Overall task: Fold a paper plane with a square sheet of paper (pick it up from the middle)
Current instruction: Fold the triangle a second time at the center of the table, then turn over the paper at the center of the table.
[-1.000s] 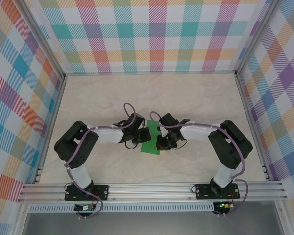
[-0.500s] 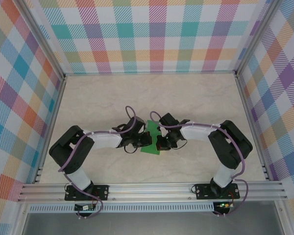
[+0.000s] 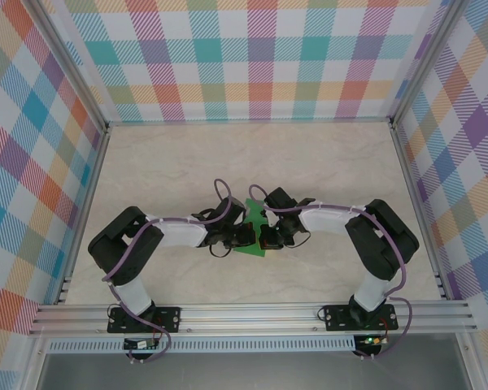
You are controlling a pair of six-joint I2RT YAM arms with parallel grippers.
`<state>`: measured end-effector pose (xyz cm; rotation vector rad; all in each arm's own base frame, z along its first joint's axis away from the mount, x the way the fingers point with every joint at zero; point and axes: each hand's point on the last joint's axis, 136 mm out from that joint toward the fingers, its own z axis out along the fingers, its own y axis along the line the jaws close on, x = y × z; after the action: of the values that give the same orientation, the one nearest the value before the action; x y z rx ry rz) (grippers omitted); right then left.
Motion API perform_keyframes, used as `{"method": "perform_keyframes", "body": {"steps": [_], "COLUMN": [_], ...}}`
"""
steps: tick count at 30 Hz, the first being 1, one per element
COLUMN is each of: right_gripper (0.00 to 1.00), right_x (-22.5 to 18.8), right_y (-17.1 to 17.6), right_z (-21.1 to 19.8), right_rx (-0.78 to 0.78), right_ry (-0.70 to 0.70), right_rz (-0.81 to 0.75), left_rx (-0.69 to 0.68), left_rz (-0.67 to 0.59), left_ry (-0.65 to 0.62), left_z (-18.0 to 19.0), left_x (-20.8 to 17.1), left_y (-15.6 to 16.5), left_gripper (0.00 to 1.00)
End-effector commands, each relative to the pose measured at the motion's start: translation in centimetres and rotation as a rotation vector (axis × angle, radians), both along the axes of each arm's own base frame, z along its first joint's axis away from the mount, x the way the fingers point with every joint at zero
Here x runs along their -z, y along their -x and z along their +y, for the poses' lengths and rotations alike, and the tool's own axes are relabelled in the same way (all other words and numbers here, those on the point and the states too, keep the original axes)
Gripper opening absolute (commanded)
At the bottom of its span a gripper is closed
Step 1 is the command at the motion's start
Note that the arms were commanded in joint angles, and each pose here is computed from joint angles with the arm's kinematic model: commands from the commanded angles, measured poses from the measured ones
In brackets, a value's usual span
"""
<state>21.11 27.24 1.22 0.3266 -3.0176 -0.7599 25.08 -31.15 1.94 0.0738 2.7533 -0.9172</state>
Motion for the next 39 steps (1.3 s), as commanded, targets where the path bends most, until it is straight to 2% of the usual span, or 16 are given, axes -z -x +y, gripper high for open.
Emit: {"method": "perform_keyframes", "body": {"steps": [1,8,22,26,29,32,34,39], "right_gripper": [0.00,0.00,0.00,0.00,0.03,0.10,0.22,0.41], "right_x": [3.7,4.3,4.9,3.5,0.3,-3.5,-5.6,-6.6], "right_y": [2.0,2.4,2.7,2.2,0.9,-1.0,-2.3,-4.7], "right_z": [-3.5,-4.7,-4.9,-3.7,-1.3,0.4,0.5,-1.4], "right_rx": [-0.006,-0.018,-0.024,-0.015,0.009,0.051,0.098,0.188], "right_ry": [0.188,0.237,0.247,0.192,0.073,-0.022,-0.047,-0.038], "right_rz": [0.066,0.066,0.079,0.069,0.031,-0.044,-0.094,-0.151], "left_rx": [-0.062,-0.155,-0.167,-0.175,-0.180,-0.206,-0.237,-0.287], "left_rz": [-0.008,-0.036,-0.037,-0.050,-0.060,-0.064,-0.062,-0.025], "left_ry": [-0.151,-0.204,-0.187,-0.137,-0.091,-0.052,-0.024,0.048], "left_z": [2.4,4.9,7.7,7.7,7.3,7.3,7.6,7.5], "left_x": [2.4,2.0,1.4,-0.5,-2.6,-4.2,-4.9,-5.2], "left_y": [-0.4,-2.4,-7.5,-8.6,-8.5,-8.0,-7.6,-5.7], "left_gripper": [0.02,0.02,0.03,0.07,0.13,0.26,0.35,0.51]}}
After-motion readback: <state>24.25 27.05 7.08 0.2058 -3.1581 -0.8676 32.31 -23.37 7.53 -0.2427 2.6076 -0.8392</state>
